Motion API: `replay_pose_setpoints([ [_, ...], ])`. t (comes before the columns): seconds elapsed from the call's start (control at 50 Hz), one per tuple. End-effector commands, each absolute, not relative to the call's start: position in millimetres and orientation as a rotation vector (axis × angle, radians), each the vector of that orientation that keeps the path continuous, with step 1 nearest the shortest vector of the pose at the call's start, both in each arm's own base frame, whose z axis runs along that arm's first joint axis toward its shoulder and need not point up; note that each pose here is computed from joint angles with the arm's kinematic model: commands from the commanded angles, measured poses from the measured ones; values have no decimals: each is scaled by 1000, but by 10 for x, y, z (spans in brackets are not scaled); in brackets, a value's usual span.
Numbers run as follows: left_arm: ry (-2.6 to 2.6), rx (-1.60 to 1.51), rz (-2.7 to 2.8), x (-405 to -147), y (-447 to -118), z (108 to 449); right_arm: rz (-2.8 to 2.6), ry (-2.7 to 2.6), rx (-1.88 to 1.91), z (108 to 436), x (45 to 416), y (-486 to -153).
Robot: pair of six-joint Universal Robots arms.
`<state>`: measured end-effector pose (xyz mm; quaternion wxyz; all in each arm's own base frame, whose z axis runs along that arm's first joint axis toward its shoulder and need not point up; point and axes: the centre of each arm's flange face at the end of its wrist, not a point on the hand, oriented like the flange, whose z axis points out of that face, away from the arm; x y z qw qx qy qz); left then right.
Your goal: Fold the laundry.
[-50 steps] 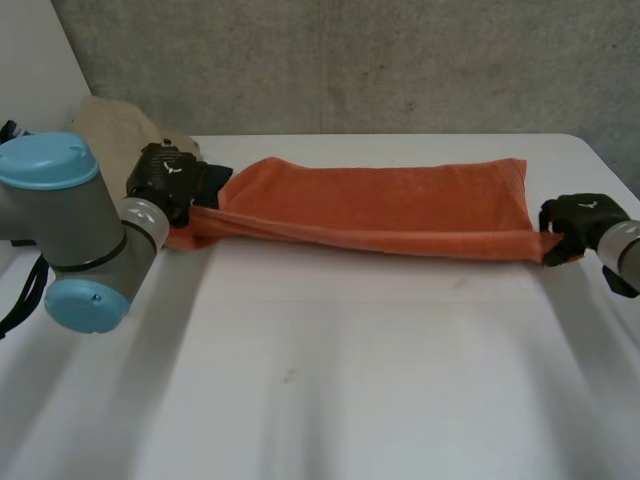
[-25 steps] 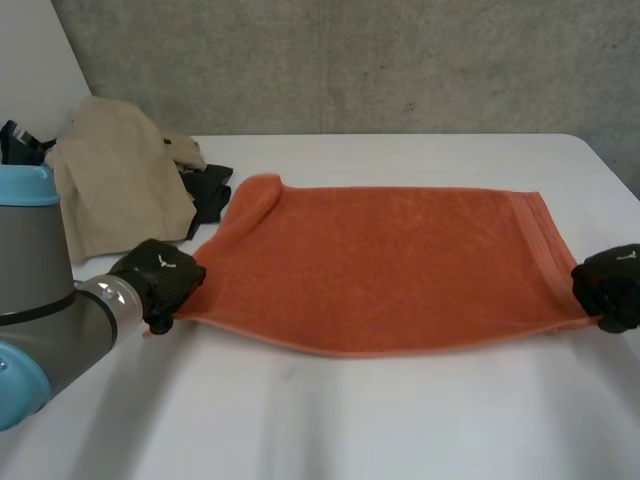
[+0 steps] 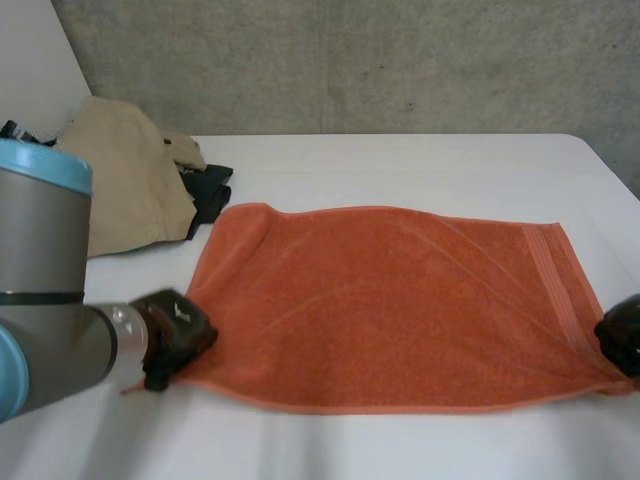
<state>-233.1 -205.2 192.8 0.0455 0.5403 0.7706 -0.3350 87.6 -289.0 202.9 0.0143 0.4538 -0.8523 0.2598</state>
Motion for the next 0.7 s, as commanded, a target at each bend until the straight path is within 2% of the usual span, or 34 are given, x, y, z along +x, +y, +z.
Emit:
replay_pose_setpoints([
  [0.02, 2167, 1496, -1326, -2519, -2533, 2087, 1047, -2533, 1314, 1933, 1021, -3232],
  [0.12, 2046, 1427, -1429, -2671, -2994, 2037, 1208, -2409, 1232, 1900, 1087, -3586],
  [0.22, 1895, 1287, -1628, -2845, -3551, 2221, 1496, -2255, 1059, 1926, 1188, -4075],
  [0.3, 1840, 1272, -1695, -2996, -3771, 2180, 1647, -2149, 986, 1906, 1265, -4338],
  [0.38, 1788, 1281, -1732, -3161, -3883, 2069, 1726, -2054, 978, 1805, 1369, -4513],
  [0.54, 1607, 1266, -1818, -3312, -4157, 1882, 1789, -1942, 953, 1532, 1495, -4769],
  [0.7, 1521, 1219, -1935, -3468, -4234, 1725, 1790, -1917, 961, 1248, 1660, -4873],
])
